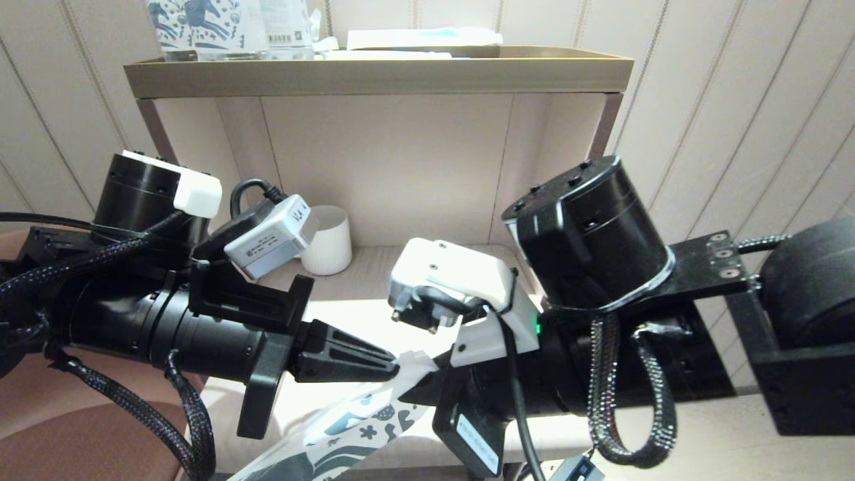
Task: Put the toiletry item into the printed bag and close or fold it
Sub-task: Hand it to the other hand
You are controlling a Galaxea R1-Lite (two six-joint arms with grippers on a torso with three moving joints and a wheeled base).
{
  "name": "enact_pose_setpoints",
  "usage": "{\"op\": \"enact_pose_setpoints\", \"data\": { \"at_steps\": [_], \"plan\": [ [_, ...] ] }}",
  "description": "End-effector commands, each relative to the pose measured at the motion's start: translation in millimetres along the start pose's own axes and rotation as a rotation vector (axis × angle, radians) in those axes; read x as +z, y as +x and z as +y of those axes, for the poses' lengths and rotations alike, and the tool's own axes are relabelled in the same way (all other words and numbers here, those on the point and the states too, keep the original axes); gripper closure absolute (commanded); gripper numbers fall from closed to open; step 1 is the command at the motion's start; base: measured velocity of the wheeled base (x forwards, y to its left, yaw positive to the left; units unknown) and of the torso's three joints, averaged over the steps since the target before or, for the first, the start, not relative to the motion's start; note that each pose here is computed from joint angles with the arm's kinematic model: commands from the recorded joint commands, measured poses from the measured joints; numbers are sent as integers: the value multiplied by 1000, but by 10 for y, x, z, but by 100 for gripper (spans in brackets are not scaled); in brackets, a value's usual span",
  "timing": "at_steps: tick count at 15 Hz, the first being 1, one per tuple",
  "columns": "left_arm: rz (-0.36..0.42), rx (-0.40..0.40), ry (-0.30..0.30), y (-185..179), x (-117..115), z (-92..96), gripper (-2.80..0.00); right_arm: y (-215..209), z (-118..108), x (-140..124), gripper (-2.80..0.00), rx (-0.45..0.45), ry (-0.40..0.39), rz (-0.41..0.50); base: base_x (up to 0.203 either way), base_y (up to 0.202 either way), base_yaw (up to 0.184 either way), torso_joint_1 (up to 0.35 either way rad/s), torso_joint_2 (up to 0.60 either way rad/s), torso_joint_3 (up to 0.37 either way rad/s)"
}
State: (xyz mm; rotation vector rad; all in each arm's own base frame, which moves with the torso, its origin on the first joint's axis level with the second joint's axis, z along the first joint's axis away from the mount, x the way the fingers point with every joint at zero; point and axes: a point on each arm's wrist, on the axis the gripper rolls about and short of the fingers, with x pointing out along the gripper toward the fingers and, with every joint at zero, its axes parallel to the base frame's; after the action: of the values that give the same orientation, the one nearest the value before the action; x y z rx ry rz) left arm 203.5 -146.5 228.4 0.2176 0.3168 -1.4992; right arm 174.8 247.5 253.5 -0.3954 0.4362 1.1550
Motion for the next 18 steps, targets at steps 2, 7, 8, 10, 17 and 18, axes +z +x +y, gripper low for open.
{"op": "enact_pose_setpoints", "data": {
  "at_steps": [2, 7, 8, 10, 17, 18],
  "plan": [
    [-1, -4, 2, -2, -1, -5, 0, -217, -18, -17, 0, -24, 4, -28, 0, 0, 0, 0, 0, 0],
    [2, -3, -1, 0, -14, -5, 0, -215, -29, -32, 0, -27, 5, -26, 0, 0, 0, 0, 0, 0],
    [3, -4, -2, 3, -16, -2, 0, -214, -32, -37, 0, -27, 6, -25, 0, 0, 0, 0, 0, 0],
    [3, -4, -3, 8, -15, 2, 0, -214, -32, -37, 0, -28, 3, -25, 0, 0, 0, 0, 0, 0],
    [7, -7, -5, 21, -28, 11, 0, -205, -35, -35, 0, -28, 0, -25, 0, 0, 0, 0, 0, 0],
    [6, -5, -7, 18, -25, 14, 0, -204, -39, -40, 0, -29, 3, -23, 0, 0, 0, 0, 0, 0]
  ]
}}
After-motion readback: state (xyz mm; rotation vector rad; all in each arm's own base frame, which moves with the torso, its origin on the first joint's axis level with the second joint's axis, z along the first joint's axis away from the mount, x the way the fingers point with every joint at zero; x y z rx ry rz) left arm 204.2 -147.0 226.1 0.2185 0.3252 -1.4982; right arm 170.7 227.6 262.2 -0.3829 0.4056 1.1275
